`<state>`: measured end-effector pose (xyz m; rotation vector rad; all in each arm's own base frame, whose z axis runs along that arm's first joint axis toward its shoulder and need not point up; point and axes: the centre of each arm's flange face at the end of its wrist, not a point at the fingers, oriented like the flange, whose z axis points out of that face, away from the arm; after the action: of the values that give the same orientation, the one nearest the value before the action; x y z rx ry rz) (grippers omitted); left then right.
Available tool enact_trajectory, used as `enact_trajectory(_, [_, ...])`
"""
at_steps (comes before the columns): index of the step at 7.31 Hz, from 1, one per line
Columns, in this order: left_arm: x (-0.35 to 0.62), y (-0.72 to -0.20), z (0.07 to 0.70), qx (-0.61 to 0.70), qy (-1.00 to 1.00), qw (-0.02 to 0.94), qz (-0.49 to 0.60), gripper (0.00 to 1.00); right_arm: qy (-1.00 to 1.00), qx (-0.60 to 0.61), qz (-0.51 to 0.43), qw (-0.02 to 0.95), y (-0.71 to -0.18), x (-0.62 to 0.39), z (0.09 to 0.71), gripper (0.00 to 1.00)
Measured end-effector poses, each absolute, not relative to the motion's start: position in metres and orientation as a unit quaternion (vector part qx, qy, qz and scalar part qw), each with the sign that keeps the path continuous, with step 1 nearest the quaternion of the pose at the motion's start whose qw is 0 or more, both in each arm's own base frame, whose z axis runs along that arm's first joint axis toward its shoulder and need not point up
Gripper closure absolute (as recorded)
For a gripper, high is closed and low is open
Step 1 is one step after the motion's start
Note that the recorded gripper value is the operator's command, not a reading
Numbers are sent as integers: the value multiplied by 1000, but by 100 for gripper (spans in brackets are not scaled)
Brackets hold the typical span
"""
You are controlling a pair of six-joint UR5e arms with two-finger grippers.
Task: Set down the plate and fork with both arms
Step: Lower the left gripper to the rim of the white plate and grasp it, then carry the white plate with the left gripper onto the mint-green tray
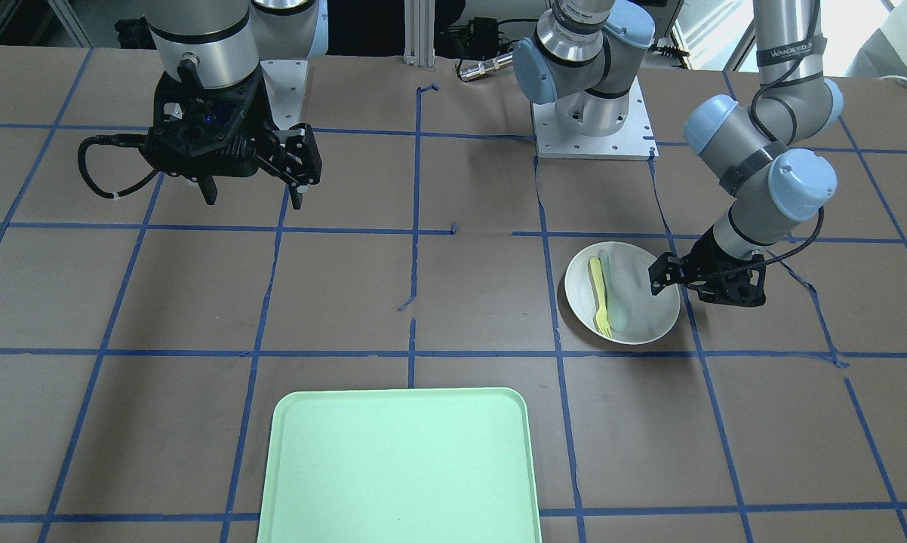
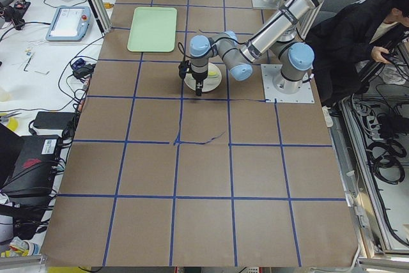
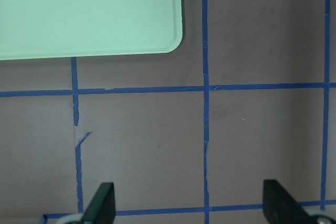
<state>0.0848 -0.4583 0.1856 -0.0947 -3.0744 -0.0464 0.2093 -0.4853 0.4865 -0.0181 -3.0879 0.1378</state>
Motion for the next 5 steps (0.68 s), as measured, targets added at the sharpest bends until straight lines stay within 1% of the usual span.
enact_trajectory(1, [87,-458,181,-30,-999,32,-20,100,-999,-6,44,26,-485,209,486,0])
enact_trajectory(5, [89,-460,184,-17,-999,26,-22,100,-999,-6,44,25,-485,209,486,0])
